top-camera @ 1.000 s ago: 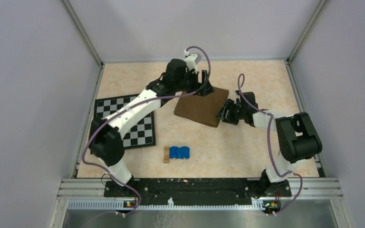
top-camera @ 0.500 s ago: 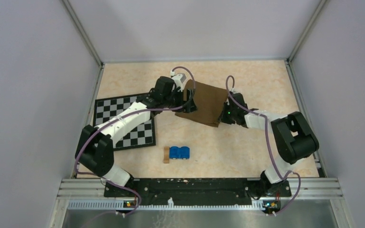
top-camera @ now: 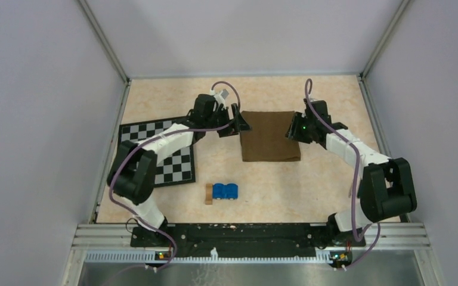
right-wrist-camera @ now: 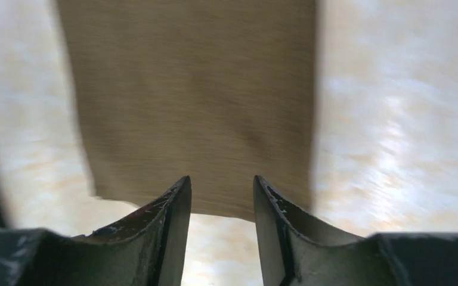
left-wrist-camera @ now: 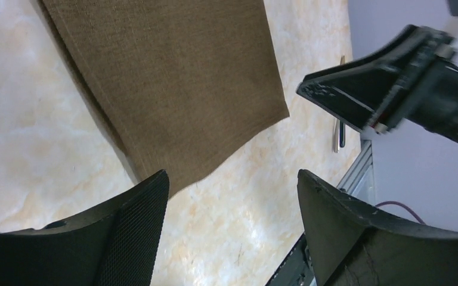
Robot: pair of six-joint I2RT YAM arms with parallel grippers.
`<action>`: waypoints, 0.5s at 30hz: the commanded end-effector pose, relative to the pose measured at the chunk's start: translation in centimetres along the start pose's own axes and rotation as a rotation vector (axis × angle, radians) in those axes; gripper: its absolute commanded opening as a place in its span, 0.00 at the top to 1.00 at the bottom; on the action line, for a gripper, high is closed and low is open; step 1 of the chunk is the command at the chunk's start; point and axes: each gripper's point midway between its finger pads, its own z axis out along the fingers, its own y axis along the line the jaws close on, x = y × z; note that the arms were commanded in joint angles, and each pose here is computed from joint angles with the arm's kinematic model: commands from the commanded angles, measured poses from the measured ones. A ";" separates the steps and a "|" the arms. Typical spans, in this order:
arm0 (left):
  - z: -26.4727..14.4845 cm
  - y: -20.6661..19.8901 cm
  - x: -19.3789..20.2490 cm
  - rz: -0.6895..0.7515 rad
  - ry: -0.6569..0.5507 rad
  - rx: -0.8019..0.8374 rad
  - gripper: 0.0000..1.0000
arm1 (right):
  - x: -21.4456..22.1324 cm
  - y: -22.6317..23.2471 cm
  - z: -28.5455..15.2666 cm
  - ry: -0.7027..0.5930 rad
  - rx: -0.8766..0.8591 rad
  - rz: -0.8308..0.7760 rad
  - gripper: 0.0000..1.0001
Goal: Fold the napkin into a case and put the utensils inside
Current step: Move the lower triangle-folded napkin to the center of the board.
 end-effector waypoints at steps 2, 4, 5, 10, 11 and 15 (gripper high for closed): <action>4.9 -1.9 -3.9 -0.038 -0.021 0.168 0.19 | 0.2 6.5 0.9 0.073 -0.337 0.034 0.69; 7.3 -0.5 -4.6 -0.023 -0.017 0.148 0.19 | 1.4 5.1 2.0 0.093 -0.282 0.041 0.78; 8.2 0.1 -5.1 -0.009 -0.026 0.138 0.19 | 2.1 4.3 2.4 0.108 -0.253 0.039 0.80; 11.4 2.9 -7.3 0.020 -0.072 0.119 0.20 | 5.1 -0.1 3.5 0.167 -0.093 0.049 0.86; 11.9 3.2 -7.5 0.024 -0.074 0.119 0.20 | 5.5 -1.2 3.6 0.171 -0.057 0.053 0.86; 13.9 5.3 -7.4 0.009 -0.049 0.090 0.20 | 5.7 -5.2 4.1 0.158 0.093 0.039 0.86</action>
